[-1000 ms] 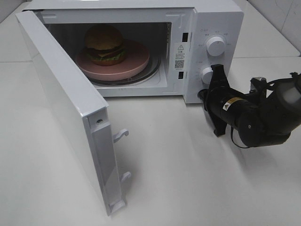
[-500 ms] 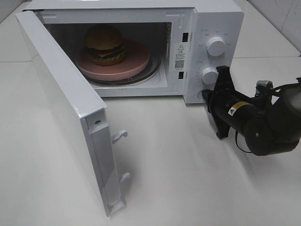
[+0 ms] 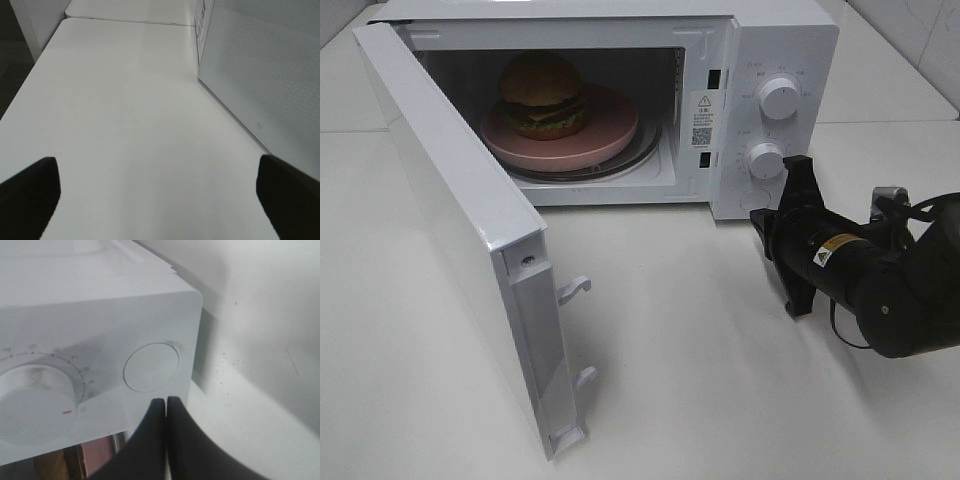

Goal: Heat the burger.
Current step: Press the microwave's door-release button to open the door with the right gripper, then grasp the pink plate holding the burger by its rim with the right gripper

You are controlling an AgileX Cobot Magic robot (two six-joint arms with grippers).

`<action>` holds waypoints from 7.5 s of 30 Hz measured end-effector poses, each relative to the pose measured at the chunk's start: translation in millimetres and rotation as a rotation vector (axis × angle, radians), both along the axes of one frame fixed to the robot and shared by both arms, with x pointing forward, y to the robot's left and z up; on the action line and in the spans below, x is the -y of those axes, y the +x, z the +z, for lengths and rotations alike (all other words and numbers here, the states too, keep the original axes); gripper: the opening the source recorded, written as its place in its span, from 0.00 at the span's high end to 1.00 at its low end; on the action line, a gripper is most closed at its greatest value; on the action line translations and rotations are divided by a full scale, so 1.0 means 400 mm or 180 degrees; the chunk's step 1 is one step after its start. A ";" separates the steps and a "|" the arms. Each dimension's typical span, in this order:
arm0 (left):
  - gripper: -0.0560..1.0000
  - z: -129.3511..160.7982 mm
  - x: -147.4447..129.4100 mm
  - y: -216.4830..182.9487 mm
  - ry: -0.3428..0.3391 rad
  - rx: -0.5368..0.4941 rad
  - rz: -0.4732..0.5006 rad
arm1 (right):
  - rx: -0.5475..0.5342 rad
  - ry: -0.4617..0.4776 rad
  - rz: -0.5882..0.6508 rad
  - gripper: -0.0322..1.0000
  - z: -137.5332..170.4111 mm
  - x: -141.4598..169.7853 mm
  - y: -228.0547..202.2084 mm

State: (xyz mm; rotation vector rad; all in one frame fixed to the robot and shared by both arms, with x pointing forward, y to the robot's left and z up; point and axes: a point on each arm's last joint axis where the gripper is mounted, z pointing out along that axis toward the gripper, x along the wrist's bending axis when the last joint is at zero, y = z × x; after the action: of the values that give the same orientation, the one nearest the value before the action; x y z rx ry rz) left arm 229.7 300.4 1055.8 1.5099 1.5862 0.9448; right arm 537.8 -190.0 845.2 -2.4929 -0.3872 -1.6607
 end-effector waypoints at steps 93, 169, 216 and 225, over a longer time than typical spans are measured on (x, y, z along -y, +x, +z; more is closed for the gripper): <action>0.01 0.000 0.000 0.000 0.0000 0.0000 0.0000 | 0.1609 -0.5875 0.7091 0.07 0.368 -0.198 -0.036; 0.01 0.000 0.000 0.000 0.0000 0.0000 0.0000 | 0.2361 -0.6086 0.7039 0.23 0.323 -0.505 0.262; 0.01 0.000 0.000 0.000 0.0000 0.0000 0.0000 | 0.1887 -0.6389 0.6628 0.23 0.234 -0.536 0.321; 0.01 0.000 0.000 0.000 0.0000 0.0000 0.0000 | 0.1994 -0.6380 0.6516 0.23 0.217 -0.549 0.329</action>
State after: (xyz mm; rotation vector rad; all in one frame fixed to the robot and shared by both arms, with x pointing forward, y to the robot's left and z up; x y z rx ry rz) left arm 229.7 300.4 1055.8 1.5099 1.5862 0.9448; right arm 669.4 29.5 931.8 -0.2191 2.7151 0.2884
